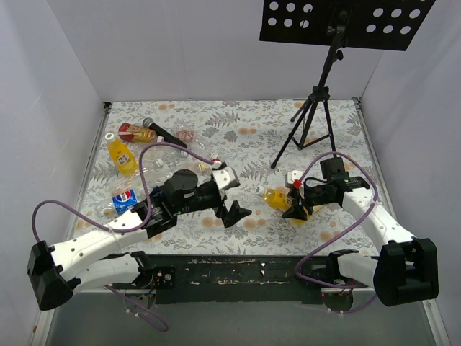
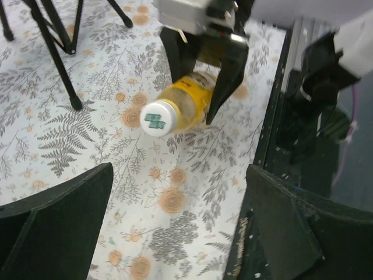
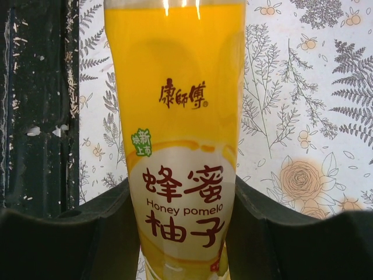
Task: Unscrew the bottle caps
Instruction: Unscrew the bottle cap from the plastic bottle.
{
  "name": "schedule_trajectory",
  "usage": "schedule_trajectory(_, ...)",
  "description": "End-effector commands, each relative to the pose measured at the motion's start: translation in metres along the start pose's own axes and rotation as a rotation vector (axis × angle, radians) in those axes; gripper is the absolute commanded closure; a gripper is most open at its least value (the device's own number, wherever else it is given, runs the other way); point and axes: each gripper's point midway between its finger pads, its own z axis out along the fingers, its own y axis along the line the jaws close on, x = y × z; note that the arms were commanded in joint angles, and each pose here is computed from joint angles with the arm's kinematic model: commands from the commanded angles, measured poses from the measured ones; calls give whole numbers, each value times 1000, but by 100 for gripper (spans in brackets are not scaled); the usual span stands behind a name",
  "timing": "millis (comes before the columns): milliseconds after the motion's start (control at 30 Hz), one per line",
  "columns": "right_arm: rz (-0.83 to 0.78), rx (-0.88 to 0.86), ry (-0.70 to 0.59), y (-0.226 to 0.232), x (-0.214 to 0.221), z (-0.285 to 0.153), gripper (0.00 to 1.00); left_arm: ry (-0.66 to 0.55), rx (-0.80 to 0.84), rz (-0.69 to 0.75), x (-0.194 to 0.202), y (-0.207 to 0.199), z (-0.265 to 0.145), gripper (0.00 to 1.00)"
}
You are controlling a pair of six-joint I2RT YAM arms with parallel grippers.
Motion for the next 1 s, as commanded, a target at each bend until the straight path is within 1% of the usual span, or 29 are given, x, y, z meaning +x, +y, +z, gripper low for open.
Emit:
schedule_trajectory(0,51,14,-51,-11,-20,-4,99,24,173,353,18,-8,18,2)
schedule_trajectory(133,54,21,-55,-12,-20,-4,99,33,194,388,17,-5,35,2)
schedule_trajectory(267,29,20,-59,-10,-21,-5,99,-18,202,407,-2,2,48,13)
schedule_trajectory(400,20,11,-53,-8,-20,-5,99,-44,251,376,-13,7,53,21)
schedule_trajectory(433,21,8,-52,-7,-20,-5,99,-37,263,367,-12,8,55,23)
schedule_trajectory(633,12,6,-52,-7,-20,-6,99,5,347,317,-8,7,62,40)
schedule_trajectory(667,12,7,-51,-7,-20,-6,99,4,360,318,-9,7,64,41)
schedule_trajectory(700,12,6,-50,-7,-20,-6,99,34,379,300,-2,5,62,41)
schedule_trajectory(767,13,6,-49,-7,-19,-6,99,51,407,290,2,2,63,42)
schedule_trajectory(967,12,6,-49,-7,-19,-6,99,74,418,271,8,5,69,57)
